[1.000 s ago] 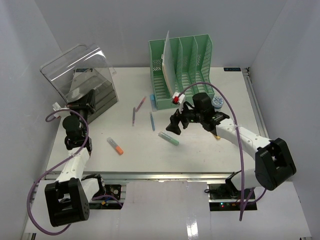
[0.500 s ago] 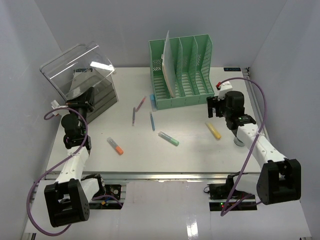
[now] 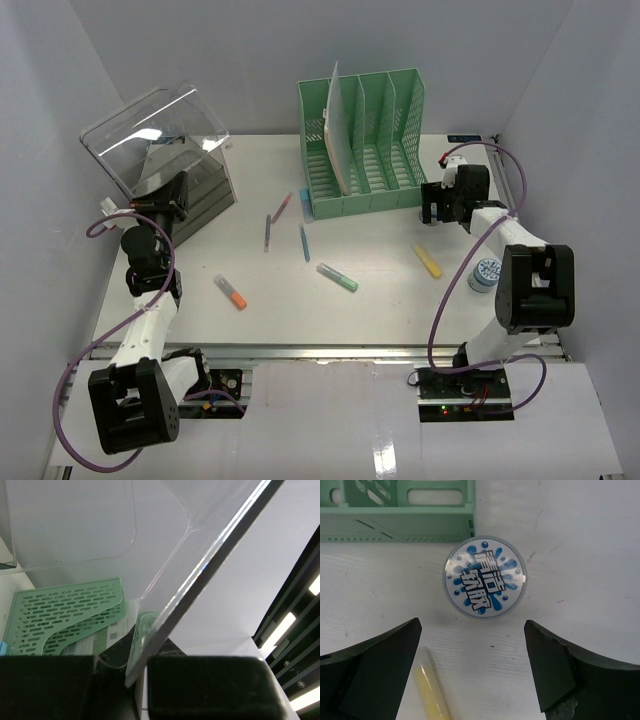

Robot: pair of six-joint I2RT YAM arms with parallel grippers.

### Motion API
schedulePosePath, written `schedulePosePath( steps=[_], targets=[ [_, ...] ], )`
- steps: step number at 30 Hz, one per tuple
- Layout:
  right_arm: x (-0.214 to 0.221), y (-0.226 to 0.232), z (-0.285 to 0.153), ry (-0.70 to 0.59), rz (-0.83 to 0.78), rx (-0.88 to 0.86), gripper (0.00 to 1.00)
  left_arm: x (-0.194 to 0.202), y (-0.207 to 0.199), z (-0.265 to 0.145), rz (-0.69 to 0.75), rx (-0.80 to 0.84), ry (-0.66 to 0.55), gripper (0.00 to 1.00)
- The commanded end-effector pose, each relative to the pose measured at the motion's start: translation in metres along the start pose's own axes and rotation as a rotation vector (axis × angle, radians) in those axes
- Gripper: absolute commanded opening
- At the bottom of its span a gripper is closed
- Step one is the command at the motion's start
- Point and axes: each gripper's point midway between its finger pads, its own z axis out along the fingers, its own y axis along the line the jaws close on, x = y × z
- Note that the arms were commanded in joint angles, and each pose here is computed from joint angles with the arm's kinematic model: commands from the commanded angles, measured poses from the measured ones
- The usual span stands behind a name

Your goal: Organize the desk

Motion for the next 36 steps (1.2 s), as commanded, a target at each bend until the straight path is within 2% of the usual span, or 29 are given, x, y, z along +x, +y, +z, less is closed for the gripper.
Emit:
schedulePosePath(
  steps=[1,6,10,16,22,27,34,36],
  targets=[
    [-0.031,0.005,0.012,-0.058,0.002,-0.066,0.90,0.000,-0.036,0.002,0.006,0.091,0.005,0.00],
    [-0.027,-0.007,0.034,-0.021,0.025,-0.007,0.93,0.000,-0.037,0.003,0.007,0.092,0.005,0.00],
    [-0.025,-0.011,0.043,-0.008,0.037,0.008,0.99,0.000,-0.038,0.003,0.005,0.094,0.006,0.00],
    [-0.030,-0.010,0.049,-0.038,0.014,-0.007,0.89,0.000,-0.039,0.003,0.002,0.097,0.007,0.00],
    [-0.038,-0.013,0.046,-0.123,-0.049,0.002,0.85,0.001,-0.041,0.003,0.002,0.101,0.010,0.00],
    [-0.036,-0.010,0.048,-0.146,-0.096,-0.025,0.67,0.001,-0.043,0.003,0.000,0.105,0.011,0.00],
    [-0.027,0.000,0.035,-0.138,-0.140,-0.083,0.24,0.001,-0.044,0.002,-0.002,0.106,0.011,0.00],
    [-0.025,0.016,0.022,-0.131,-0.192,-0.178,0.14,0.001,-0.045,0.002,-0.001,0.110,0.013,0.00]
  ],
)
